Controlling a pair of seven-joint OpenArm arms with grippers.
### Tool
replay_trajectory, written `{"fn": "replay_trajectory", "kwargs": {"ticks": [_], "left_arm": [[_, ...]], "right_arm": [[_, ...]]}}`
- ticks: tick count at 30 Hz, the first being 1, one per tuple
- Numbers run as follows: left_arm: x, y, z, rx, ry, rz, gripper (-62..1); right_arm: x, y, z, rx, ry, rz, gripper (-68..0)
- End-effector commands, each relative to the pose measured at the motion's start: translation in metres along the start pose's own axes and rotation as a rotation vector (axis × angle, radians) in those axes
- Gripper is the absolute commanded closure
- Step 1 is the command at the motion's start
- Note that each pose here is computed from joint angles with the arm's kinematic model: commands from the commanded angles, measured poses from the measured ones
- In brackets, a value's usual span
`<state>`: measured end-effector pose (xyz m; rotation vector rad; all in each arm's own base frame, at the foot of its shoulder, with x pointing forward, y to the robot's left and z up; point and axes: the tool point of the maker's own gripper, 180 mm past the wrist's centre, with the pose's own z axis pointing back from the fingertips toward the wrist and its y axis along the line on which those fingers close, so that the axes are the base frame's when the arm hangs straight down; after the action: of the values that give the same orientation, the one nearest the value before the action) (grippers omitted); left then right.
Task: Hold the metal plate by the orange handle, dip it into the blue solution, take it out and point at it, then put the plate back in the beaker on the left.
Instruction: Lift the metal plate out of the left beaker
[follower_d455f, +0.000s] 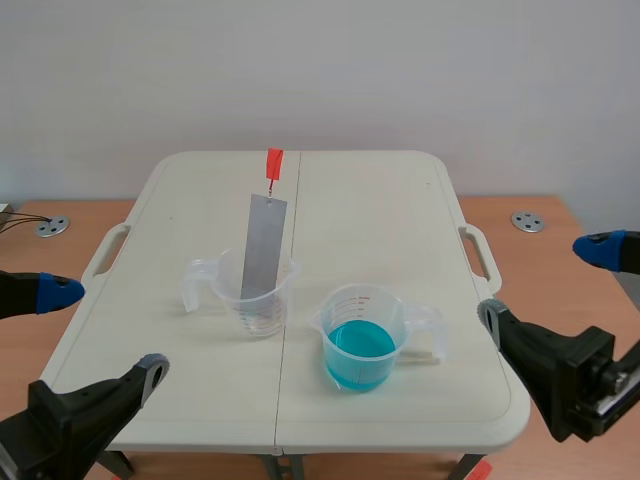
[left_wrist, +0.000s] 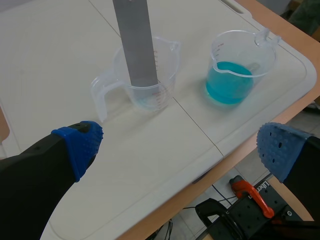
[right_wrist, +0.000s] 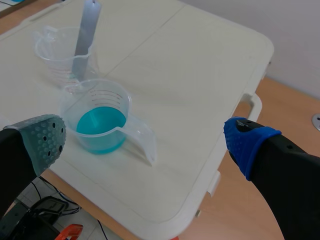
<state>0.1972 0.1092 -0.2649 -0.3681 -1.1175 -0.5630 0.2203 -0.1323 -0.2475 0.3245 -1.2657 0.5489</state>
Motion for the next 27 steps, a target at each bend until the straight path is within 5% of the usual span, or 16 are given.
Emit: {"fn": "replay_trajectory", "kwargs": {"ticks": [1, 5, 7, 16, 27], "left_arm": [[0.007, -0.001, -0.001, -0.005, -0.027, -0.001, -60.4], [0.007, -0.001, -0.001, -0.005, -0.027, -0.001, -16.6], [0.007, -0.002, -0.001, -0.005, -0.026, -0.001, -3.9], [-0.006, -0.008, 0.005, -0.009, 0.015, 0.027, -3.1], [-0.071, -0.034, 0.041, -0.008, 0.259, 0.001, -3.1]], "right_arm": [[0.017, -0.003, -0.006, 0.003, -0.056, 0.019, -66.3], [0.026, -0.006, -0.016, 0.004, -0.079, 0.036, -66.3], [0.03, -0.006, -0.021, 0.013, -0.095, 0.039, -66.3], [0.036, -0.006, -0.051, 0.049, -0.114, 0.046, -66.3], [0.046, 0.001, -0.088, 0.098, -0.159, 0.016, -66.3]]}}
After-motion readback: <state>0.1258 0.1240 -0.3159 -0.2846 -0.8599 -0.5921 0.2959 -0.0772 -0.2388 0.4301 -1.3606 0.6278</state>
